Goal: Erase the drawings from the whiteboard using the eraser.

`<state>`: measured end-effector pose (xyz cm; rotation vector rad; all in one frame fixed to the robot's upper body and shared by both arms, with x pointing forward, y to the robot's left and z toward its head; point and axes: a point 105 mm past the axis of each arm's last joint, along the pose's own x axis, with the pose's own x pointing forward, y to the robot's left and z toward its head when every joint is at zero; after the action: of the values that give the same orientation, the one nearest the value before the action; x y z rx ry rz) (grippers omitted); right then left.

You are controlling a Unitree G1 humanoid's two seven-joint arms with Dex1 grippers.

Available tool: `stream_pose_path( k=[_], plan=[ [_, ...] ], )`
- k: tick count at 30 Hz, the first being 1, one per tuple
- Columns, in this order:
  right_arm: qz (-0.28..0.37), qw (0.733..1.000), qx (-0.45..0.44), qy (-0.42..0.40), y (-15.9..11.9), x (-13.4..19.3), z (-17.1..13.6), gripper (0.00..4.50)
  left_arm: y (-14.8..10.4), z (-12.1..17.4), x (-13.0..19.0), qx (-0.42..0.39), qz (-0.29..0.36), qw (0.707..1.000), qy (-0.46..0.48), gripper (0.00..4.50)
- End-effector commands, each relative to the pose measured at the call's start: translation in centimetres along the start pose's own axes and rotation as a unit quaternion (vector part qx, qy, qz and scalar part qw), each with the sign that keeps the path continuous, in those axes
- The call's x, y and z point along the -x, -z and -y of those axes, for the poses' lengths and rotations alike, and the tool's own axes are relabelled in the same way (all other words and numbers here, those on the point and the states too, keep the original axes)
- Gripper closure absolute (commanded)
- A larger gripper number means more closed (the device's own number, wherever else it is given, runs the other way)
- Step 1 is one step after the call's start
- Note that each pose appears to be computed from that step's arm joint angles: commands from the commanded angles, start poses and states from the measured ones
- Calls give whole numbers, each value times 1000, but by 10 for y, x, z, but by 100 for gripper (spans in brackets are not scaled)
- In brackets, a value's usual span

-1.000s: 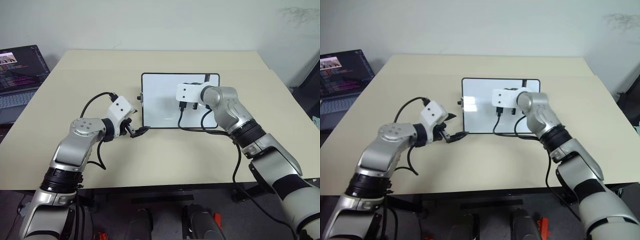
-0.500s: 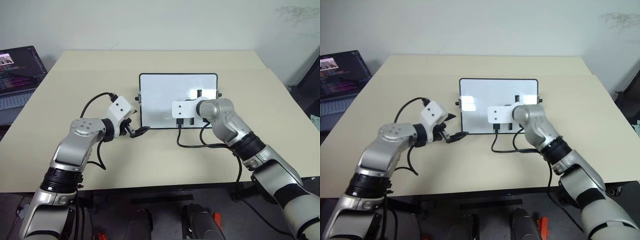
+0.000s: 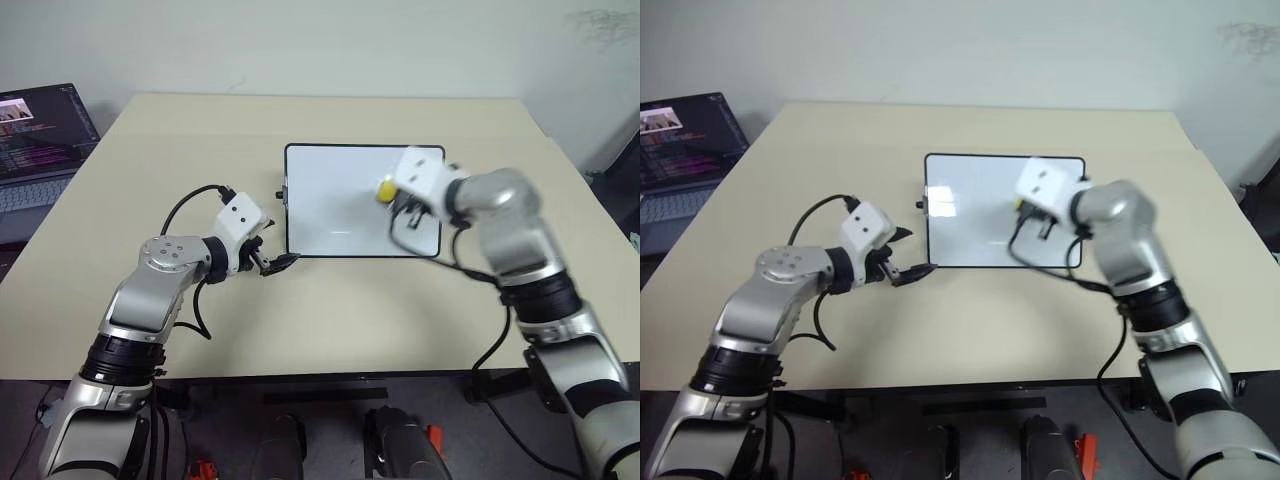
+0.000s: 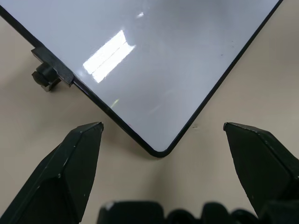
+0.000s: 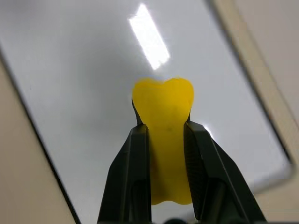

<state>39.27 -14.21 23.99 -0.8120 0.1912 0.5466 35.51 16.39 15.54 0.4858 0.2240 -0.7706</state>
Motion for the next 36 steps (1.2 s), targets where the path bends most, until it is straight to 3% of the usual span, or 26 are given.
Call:
stream_pose_path(
  k=[1,6,11,17,25,36],
  plan=[
    [-38,993,-97,54,36,30,29,386,-14,2,4,-18,28,999,9,0],
    [-119,962,-221,111,98,52,47,386,-20,8,-6,-17,41,999,28,0],
    [-189,934,-280,113,144,58,32,386,-33,24,-18,-18,60,995,75,0],
    [-226,921,-304,90,162,57,12,386,-50,58,-33,-22,90,984,149,0],
    [-239,901,-349,98,177,65,15,386,-70,84,-49,-26,115,973,201,0],
    [-271,879,-377,112,210,75,22,386,-71,96,-52,-29,117,968,219,0]
  ],
)
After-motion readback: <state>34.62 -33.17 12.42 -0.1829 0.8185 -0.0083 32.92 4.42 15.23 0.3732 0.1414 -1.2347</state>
